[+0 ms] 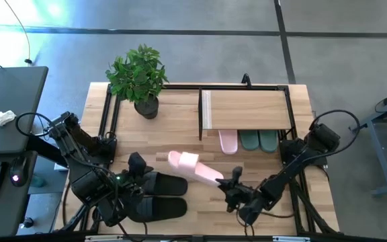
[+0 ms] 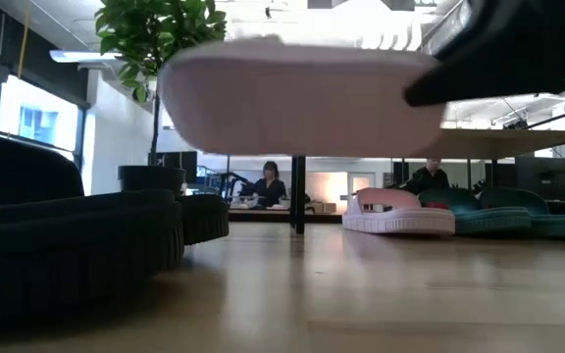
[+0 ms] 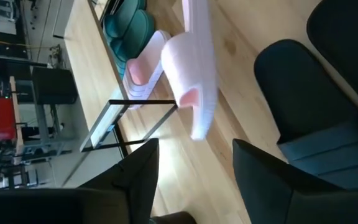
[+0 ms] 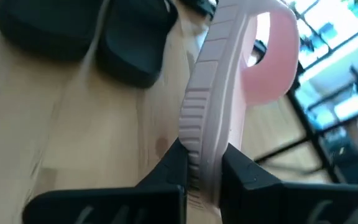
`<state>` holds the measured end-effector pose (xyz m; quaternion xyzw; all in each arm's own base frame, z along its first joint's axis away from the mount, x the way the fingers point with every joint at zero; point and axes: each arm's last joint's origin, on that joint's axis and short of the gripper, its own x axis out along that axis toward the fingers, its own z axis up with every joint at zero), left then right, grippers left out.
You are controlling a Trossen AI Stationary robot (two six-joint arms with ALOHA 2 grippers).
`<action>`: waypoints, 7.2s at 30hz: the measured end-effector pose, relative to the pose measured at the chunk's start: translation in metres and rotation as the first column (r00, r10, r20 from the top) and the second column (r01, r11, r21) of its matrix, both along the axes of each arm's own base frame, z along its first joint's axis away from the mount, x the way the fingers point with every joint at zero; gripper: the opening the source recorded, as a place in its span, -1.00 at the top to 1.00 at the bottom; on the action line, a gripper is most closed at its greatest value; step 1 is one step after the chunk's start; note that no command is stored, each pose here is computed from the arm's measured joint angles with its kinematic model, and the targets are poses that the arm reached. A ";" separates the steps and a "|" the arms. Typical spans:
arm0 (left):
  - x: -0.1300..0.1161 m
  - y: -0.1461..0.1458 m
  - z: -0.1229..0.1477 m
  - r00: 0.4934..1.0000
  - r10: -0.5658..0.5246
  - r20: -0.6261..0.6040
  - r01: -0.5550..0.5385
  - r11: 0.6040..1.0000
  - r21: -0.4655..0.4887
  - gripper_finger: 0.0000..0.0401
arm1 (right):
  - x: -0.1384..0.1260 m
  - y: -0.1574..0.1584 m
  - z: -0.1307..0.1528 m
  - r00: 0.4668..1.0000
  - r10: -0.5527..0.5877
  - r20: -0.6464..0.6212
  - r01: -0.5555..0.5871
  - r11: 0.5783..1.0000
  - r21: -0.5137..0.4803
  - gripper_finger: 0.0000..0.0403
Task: Pick and place slides into the shelf
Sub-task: Put the pink slide under the shelf
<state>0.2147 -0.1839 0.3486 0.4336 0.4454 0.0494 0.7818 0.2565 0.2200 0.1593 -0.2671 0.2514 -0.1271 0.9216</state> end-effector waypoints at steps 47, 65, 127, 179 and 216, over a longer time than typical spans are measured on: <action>-0.006 0.006 -0.077 0.994 0.088 -0.070 -0.082 0.993 0.081 0.19 | 0.011 -0.048 0.034 0.806 -0.570 -0.156 0.584 0.724 0.367 0.92; -0.006 0.007 -0.103 0.995 0.085 -0.058 -0.081 0.994 0.069 0.19 | 0.051 -0.095 0.035 0.788 -0.591 -0.172 0.611 0.720 0.328 0.92; 0.103 0.151 -0.162 0.997 -0.001 0.083 0.027 0.948 -0.316 0.19 | 0.111 -0.143 -0.028 0.836 -0.420 -0.353 0.520 0.812 0.266 0.03; 0.143 0.215 -0.219 0.983 0.146 0.114 -0.091 0.916 -0.392 0.19 | 0.046 -0.160 -0.029 0.909 -0.270 -0.317 0.382 0.843 0.379 1.00; 0.174 0.239 -0.227 0.991 0.137 -0.003 -0.131 0.938 -0.320 0.19 | 0.005 -0.132 0.013 0.914 -0.140 -0.380 0.315 0.835 0.451 1.00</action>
